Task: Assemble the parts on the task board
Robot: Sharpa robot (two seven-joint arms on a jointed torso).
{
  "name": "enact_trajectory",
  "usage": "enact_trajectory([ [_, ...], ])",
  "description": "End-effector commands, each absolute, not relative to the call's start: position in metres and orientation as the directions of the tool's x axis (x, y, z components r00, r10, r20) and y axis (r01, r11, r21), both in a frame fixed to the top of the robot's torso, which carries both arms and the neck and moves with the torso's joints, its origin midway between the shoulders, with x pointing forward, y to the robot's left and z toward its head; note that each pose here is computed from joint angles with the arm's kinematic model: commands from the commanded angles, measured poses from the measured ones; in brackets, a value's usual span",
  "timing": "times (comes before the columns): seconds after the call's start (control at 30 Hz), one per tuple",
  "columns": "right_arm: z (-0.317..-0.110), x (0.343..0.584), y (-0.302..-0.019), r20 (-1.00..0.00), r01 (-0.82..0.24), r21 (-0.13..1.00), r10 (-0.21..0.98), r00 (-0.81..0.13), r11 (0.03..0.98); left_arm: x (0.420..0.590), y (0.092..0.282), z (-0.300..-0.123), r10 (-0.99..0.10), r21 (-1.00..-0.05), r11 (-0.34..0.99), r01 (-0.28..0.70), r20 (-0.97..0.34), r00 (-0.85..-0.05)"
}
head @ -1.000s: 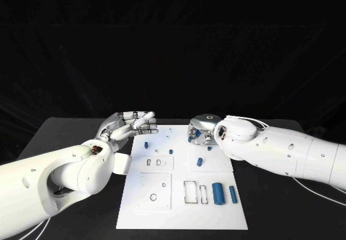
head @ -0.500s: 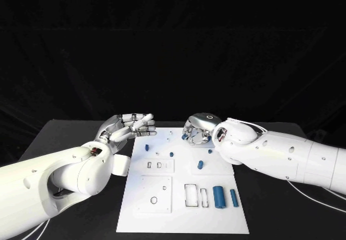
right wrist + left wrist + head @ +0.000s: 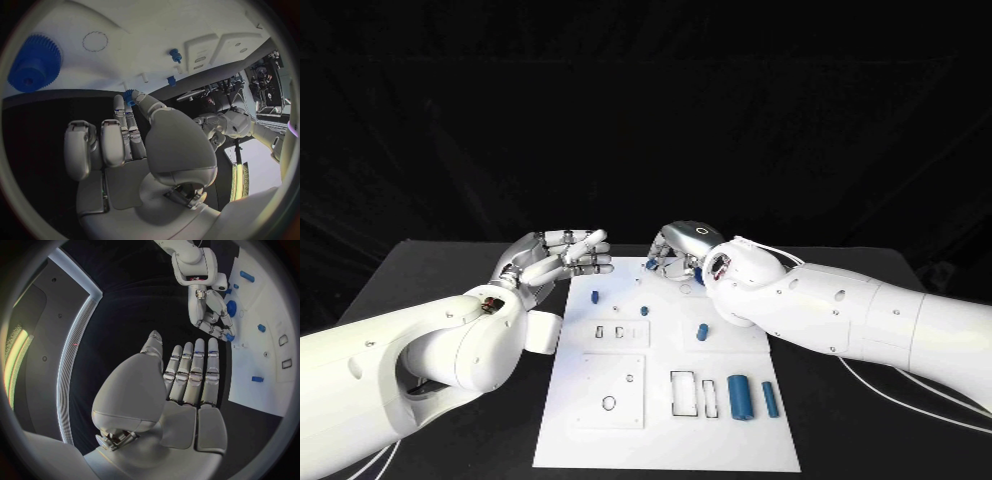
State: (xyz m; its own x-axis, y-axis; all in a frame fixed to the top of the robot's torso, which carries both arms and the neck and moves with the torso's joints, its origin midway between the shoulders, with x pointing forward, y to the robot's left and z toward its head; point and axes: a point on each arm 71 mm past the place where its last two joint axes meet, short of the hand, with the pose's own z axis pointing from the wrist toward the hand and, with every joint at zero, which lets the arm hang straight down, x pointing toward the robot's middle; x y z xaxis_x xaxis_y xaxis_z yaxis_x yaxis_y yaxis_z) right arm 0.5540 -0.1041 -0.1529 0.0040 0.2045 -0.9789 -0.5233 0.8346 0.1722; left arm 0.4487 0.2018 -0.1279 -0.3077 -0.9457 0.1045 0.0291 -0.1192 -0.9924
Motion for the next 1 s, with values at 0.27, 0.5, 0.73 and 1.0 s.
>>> enact_trajectory([
  [0.27, -0.161, 0.56, -0.099, -0.978, -0.493, 0.178, 0.208, 0.006, 0.852, 0.447, 0.198, -0.126, -0.936, -0.99, -0.135, 0.029, 0.118, -0.331],
  [0.5, -0.161, 0.56, -0.096, -0.977, -0.493, 0.176, 0.214, 0.021, 0.852, 0.446, 0.198, -0.125, -0.935, -0.99, -0.136, 0.028, 0.119, -0.334],
  [0.73, -0.162, 0.562, -0.093, -0.978, -0.485, 0.171, 0.207, 0.021, 0.857, 0.446, 0.197, -0.124, -0.934, -0.99, -0.137, 0.027, 0.12, -0.336],
  [1.0, -0.163, 0.565, -0.094, -0.979, -0.475, 0.167, 0.201, 0.021, 0.864, 0.445, 0.196, -0.124, -0.933, -0.99, -0.138, 0.027, 0.121, -0.34],
])
